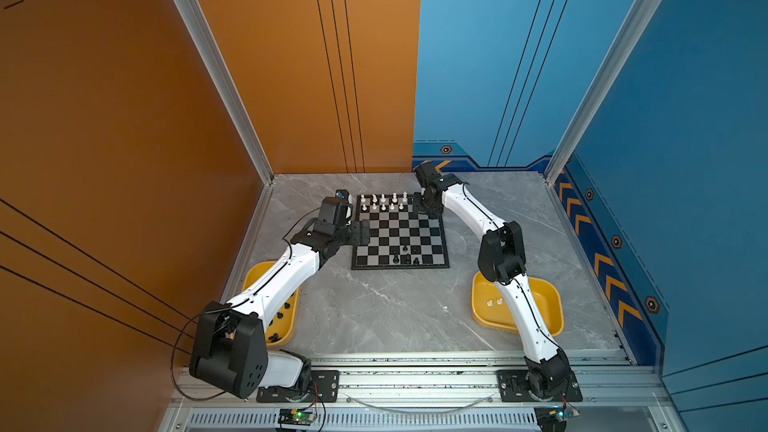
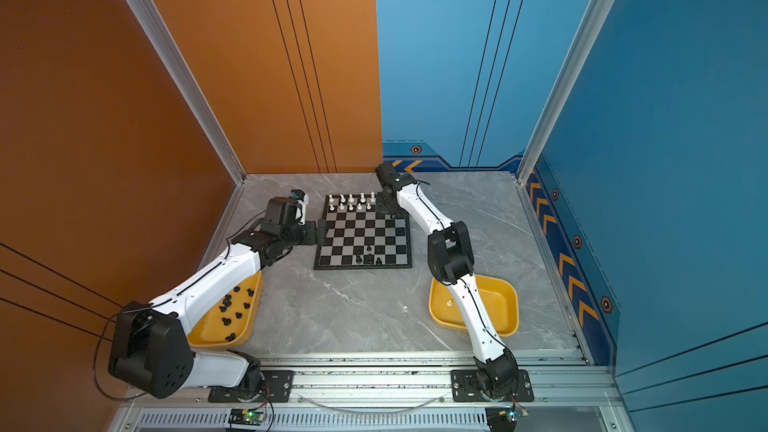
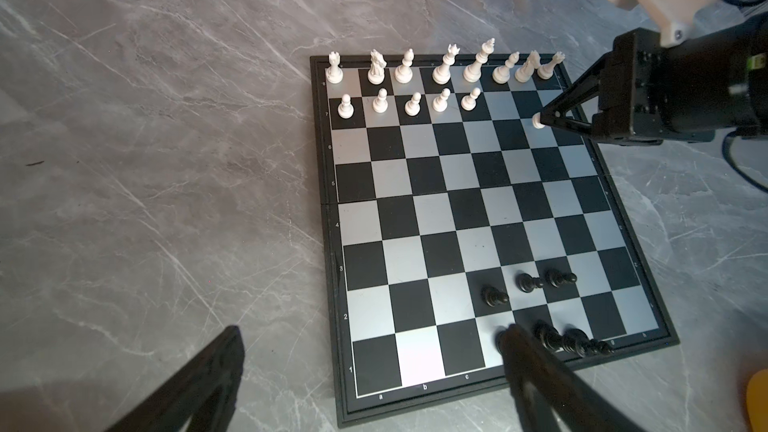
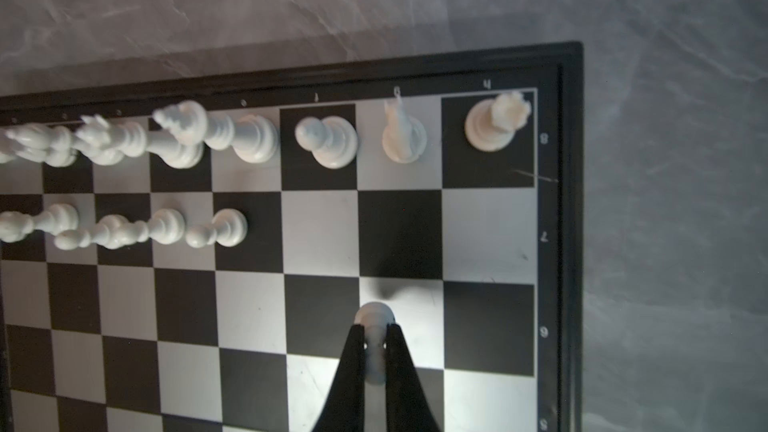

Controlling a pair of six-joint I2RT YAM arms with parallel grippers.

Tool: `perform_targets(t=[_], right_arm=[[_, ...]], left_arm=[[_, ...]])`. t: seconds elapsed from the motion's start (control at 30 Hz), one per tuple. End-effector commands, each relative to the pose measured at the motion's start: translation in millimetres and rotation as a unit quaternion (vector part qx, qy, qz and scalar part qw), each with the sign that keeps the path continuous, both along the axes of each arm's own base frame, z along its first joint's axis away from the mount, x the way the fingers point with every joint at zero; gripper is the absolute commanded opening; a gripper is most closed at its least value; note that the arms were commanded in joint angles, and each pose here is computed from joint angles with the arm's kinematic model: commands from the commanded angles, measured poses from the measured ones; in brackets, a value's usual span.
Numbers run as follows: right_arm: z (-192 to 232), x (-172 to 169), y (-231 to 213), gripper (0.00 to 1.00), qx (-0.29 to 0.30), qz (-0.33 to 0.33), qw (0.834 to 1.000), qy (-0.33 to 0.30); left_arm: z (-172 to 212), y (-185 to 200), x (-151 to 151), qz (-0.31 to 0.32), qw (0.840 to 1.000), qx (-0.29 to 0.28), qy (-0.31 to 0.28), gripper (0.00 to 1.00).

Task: Set up the chess pieces on the board
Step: 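Lift the white pawn with the right gripper and carry it to the board's far rows, then lower the white pawn onto the empty square in the pawn row, then open the right gripper and lift it away from the placed pawn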

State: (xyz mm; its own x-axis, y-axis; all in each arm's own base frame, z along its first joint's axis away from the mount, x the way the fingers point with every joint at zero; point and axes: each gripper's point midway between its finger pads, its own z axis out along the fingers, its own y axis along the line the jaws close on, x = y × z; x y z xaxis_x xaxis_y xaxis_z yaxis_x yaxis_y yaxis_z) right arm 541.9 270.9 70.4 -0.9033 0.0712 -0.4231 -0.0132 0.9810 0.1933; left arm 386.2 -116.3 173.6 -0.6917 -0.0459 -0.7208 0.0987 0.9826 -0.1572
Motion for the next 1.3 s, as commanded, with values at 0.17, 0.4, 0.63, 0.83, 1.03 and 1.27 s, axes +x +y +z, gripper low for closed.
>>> perform_targets(t=[0.17, 0.4, 0.63, 0.83, 1.03, 1.27], right_arm=[[11, 23, 23, 0.11, 0.027, 0.022, 0.998, -0.048], [3, 27, 28, 0.11, 0.038, 0.021, 0.998, -0.047], [-3, 24, 25, 0.11, 0.031, 0.024, 0.999, -0.037], [-8, 22, 25, 0.15, 0.029, 0.027, 0.999, -0.031], [-13, 20, 23, 0.17, 0.022, 0.03, 0.999, -0.026], [-9, 20, 25, 0.24, 0.023, 0.033, 0.999, -0.029]], left_arm=[[5, -1, 13, 0.001, 1.0, -0.02, 0.0, 0.98], [8, 3, 18, 0.004, 1.0, -0.024, -0.003, 0.98], [7, 4, 20, 0.007, 1.0, -0.03, 0.0, 0.98], [7, 5, 18, 0.01, 0.999, -0.034, 0.0, 0.99], [6, 7, 14, 0.015, 0.999, -0.036, 0.0, 0.98], [8, 10, 12, 0.02, 0.999, -0.039, -0.003, 0.99]])
